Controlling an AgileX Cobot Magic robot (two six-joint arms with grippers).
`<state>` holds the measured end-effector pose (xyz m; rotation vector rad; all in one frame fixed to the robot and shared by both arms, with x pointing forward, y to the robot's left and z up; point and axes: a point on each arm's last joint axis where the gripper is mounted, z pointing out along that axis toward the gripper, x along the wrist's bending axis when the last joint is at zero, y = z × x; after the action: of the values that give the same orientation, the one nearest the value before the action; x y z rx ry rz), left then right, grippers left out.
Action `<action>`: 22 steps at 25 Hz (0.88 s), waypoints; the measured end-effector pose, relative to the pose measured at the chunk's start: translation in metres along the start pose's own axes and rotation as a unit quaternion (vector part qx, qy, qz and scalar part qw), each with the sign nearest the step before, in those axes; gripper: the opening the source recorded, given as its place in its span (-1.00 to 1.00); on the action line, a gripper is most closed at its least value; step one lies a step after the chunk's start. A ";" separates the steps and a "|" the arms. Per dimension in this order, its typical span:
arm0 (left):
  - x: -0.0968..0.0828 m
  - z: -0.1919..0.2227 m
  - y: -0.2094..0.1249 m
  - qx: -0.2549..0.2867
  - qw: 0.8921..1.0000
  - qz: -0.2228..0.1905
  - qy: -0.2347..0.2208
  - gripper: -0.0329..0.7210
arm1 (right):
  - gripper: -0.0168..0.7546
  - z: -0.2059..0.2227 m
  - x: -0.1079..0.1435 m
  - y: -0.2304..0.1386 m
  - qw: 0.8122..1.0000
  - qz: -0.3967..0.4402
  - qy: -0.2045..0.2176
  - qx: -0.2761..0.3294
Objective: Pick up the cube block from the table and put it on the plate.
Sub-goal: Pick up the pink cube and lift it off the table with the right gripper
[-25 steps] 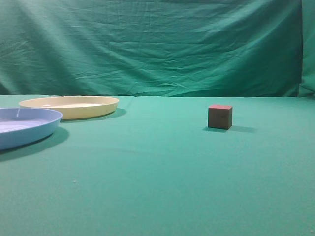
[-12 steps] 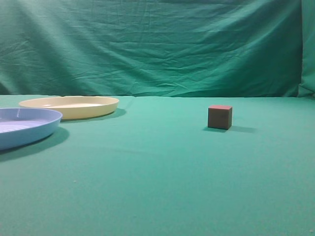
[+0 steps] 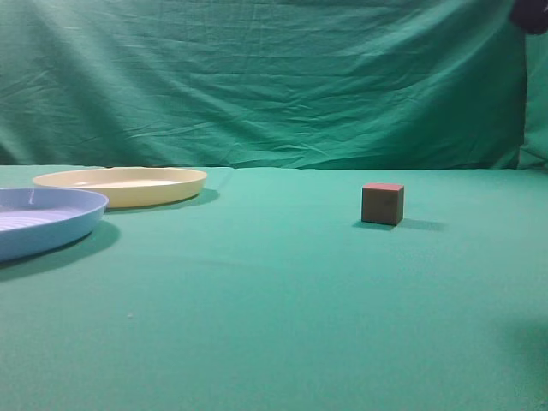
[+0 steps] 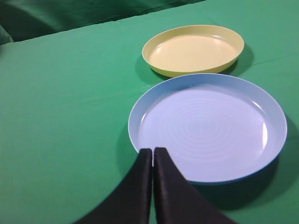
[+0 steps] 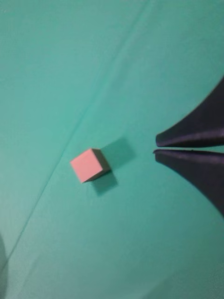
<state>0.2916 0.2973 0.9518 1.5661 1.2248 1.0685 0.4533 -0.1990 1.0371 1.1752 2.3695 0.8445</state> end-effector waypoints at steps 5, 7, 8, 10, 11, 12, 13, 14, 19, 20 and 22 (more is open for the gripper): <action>0.000 0.000 0.000 0.000 1.000 0.000 0.000 -0.91 | -0.45 0.047 0.008 0.019 0.999 -0.030 0.016 0.015; 0.000 0.000 0.000 0.000 1.000 0.000 0.000 -0.91 | 0.03 0.067 0.006 0.023 0.999 -0.023 0.020 0.030; 0.000 0.000 0.000 0.000 1.000 0.000 0.000 -0.91 | 0.33 0.077 0.006 0.023 0.999 -0.018 0.022 0.038; 0.000 0.000 0.000 0.000 1.000 0.000 0.000 -0.91 | 0.65 0.094 0.005 0.025 0.998 -0.006 0.026 0.049; 0.000 0.000 0.000 0.000 1.000 0.000 0.000 -0.91 | 0.73 0.103 0.004 0.024 0.998 -0.003 0.028 0.058; 0.000 0.000 0.000 0.000 1.000 0.000 0.000 -0.91 | 0.72 0.111 0.004 0.024 0.997 -0.001 0.029 0.066; 0.000 0.000 0.000 0.000 1.000 0.000 0.000 -0.91 | 0.72 0.117 0.003 0.024 0.997 0.000 0.030 0.070; 0.000 0.000 0.000 0.000 1.000 0.000 0.000 -0.91 | 0.72 0.124 0.003 0.024 0.997 0.001 0.031 0.076; 0.000 0.000 0.000 0.000 1.000 0.000 0.000 -0.91 | 0.56 0.153 0.000 0.022 0.996 0.005 0.028 0.088; 0.000 0.000 0.000 0.000 1.000 0.000 0.000 -0.91 | 0.47 0.157 -0.001 0.022 0.996 0.005 0.027 0.088; 0.000 0.000 0.000 0.000 1.000 0.000 0.000 -0.91 | 0.26 0.164 -0.001 0.022 0.995 0.006 0.026 0.091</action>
<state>0.2916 0.2973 0.9518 1.5661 1.2248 1.0685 0.5576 -0.1320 0.9276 1.2519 2.5290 0.6830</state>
